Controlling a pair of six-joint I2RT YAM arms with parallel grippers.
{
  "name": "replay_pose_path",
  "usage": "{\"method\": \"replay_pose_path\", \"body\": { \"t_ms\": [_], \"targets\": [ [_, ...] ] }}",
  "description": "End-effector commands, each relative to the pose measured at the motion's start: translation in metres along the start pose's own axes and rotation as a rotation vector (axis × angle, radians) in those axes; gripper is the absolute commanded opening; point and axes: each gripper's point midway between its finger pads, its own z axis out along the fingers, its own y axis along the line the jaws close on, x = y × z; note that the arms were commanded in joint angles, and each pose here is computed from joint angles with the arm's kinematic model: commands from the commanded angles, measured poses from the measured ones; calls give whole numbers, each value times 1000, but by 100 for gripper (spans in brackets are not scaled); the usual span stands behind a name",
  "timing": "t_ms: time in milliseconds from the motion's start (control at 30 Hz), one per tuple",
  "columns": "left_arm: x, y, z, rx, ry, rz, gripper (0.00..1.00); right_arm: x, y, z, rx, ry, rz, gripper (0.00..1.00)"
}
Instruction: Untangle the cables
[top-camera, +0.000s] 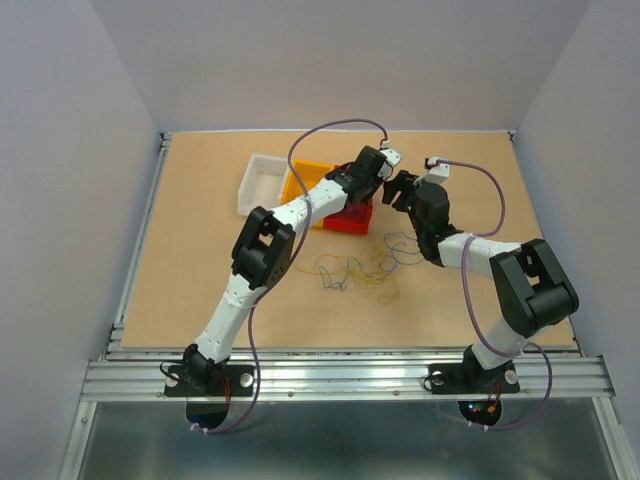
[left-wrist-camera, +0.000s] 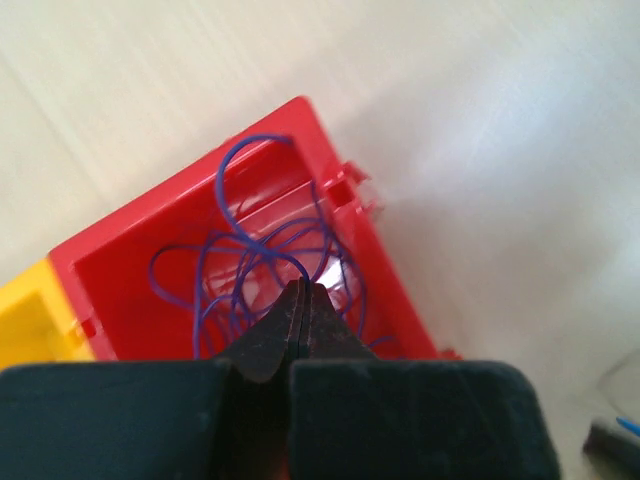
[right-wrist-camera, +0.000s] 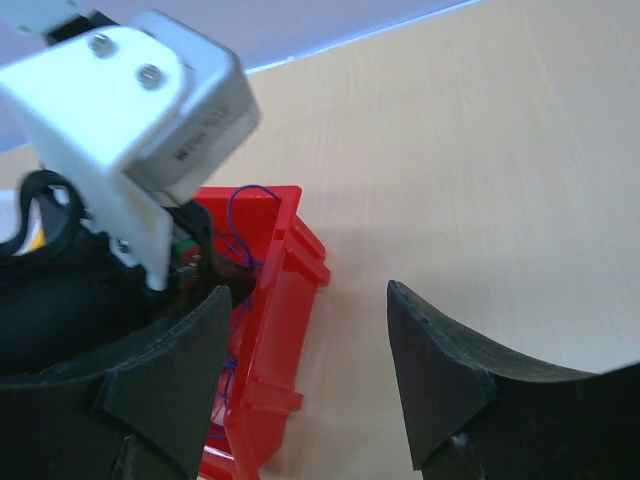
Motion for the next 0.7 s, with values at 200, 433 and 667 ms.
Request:
{"method": "replay_pose_path", "body": {
  "t_ms": [200,433,667],
  "targets": [
    [20,-9,12,35,72,10,0,-32,-37,-18,139,-139,132,67],
    [20,-7,10,35,77,12,11,-52,-76,-47,221,-239,231,67],
    [-23,10,-23,4,-16,4,33,-54,-77,-50,206,-241,233,67]
  ]
}}
